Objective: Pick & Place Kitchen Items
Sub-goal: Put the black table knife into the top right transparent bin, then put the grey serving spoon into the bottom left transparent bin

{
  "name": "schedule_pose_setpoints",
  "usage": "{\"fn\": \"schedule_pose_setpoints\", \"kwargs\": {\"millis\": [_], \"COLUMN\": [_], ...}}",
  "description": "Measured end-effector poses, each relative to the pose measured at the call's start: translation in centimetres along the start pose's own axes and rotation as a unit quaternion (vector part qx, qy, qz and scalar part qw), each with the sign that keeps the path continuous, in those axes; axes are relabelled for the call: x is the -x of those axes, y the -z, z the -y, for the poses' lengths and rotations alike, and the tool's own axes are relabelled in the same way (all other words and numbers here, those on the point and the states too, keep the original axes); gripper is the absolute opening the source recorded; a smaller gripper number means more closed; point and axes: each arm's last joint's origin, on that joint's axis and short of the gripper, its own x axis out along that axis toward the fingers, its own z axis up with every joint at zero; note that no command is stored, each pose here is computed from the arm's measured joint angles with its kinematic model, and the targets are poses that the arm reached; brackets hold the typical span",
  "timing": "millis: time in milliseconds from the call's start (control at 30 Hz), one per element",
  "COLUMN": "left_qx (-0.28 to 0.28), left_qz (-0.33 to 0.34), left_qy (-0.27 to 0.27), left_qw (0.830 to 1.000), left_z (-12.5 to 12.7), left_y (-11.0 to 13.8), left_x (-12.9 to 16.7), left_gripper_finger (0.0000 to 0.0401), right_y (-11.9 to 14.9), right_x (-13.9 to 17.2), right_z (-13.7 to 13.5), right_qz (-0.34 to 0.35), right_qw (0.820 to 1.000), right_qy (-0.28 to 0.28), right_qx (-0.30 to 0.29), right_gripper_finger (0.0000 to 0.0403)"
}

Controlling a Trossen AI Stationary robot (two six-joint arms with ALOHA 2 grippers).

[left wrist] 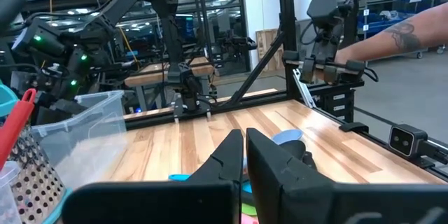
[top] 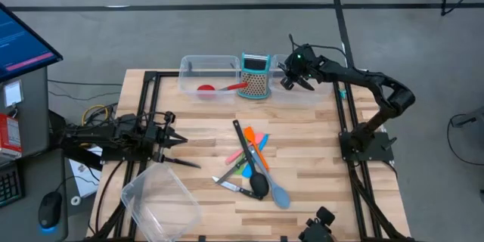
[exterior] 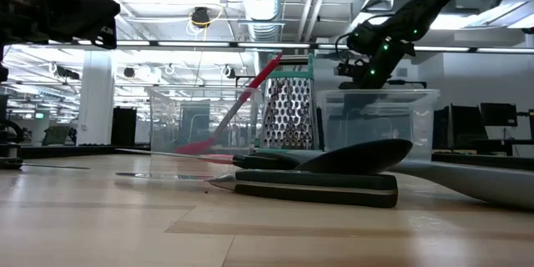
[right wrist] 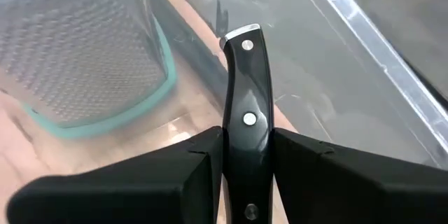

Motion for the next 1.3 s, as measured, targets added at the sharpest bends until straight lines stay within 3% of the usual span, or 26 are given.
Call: {"fn": "schedule_pose_setpoints", "kwargs": {"millis": [400,867,1300], "left_qx": [0.0,-0.001,-0.001], "left_qz": [0.003,0.006,0.008], "left_qy": [0.0,-0.001,-0.001], "left_qw": [1.0,1.0,1.0], "left_z": [0.0,0.0,0.0], "left_y": [-0.1,-0.1,-0.2], "left_x": [0.0,0.0,0.0], "left_gripper_finger": [0.0003,0.0003,0.0003], "right_y": [1.7,2.1,2.0], "right_x": [-0.1,-0.1,0.0], "right_z": [1.1,2.1,2.3], "right_qz": [-0.074,-0.083,-0.08], "right_qw": [0.997,0.996,0.997], "right_qy": [-0.002,0.003,0.02], "right_qx": [-0.004,-0.015,-0.013], "right_gripper_finger": [0.0082,0.0104,0.0197]}}
